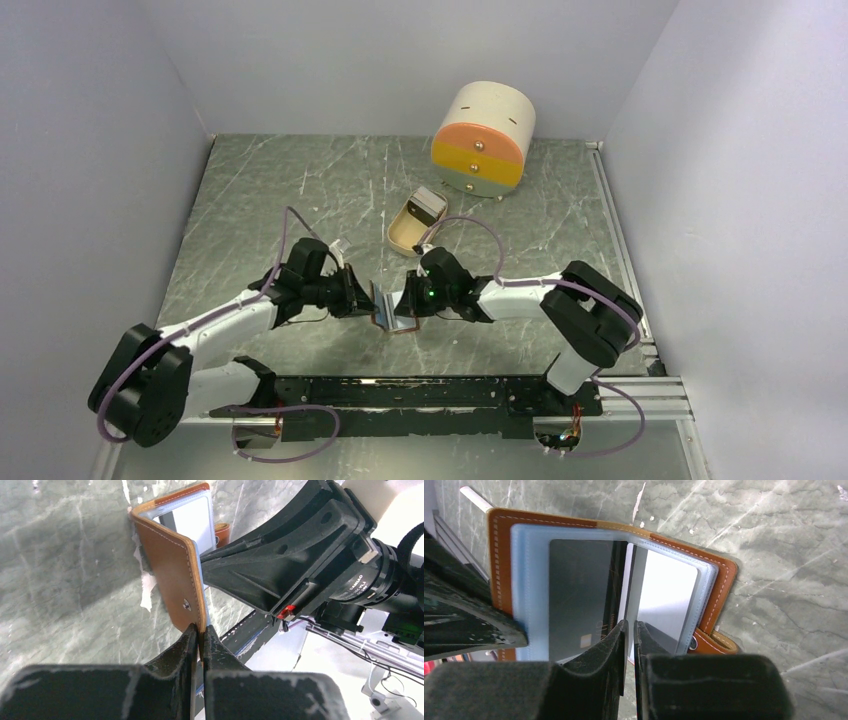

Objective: Put the credit cards into the card holder
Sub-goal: Insert the credit card into the card holder.

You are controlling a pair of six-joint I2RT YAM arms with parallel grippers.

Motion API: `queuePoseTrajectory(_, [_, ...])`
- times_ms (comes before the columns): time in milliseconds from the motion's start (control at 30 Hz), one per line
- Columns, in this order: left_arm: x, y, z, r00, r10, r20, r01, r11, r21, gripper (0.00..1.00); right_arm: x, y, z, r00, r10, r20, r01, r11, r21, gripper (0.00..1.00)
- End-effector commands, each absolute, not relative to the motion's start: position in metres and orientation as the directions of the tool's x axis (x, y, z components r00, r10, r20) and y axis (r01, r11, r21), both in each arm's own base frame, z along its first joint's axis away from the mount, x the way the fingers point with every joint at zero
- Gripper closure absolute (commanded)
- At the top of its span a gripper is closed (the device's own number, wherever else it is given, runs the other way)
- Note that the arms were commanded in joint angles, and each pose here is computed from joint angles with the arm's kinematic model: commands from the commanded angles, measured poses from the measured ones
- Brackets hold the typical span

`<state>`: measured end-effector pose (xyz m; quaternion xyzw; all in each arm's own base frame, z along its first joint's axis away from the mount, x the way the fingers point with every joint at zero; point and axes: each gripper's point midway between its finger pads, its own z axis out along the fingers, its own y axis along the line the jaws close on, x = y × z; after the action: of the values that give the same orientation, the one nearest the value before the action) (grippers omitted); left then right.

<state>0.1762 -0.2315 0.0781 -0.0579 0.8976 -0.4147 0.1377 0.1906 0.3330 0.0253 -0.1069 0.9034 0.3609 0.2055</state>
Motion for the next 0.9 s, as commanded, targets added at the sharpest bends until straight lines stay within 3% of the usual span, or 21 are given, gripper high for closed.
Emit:
queuePoseTrajectory(0, [0.173,-0.253,0.087,-0.970,-0.170,-0.175,0.053,0.555,-0.830,0.91,0.184,0.317,-0.002,-0.901,-0.070,-0.429,-0.322,0.770,0.551,0.86])
queuePoseTrajectory(267, [0.173,-0.256,0.067,-0.977,-0.158,-0.142,0.029,0.564,-0.825,0.91,0.186,0.308,0.005,-0.891,-0.058,-0.451,-0.316,0.791,0.524,0.82])
queuePoseTrajectory(633, [0.167,-0.241,0.054,-0.974,-0.169,-0.149,0.008,0.637,-0.771,0.91,0.220,0.263,0.061,-0.796,-0.029,-0.604,-0.305,0.881,0.361,0.52])
queuePoseTrajectory(867, [0.170,-0.243,0.067,-0.973,-0.151,-0.177,0.042,0.633,-0.773,0.91,0.231,0.271,0.109,-0.747,-0.018,-0.665,-0.354,0.857,0.375,0.48])
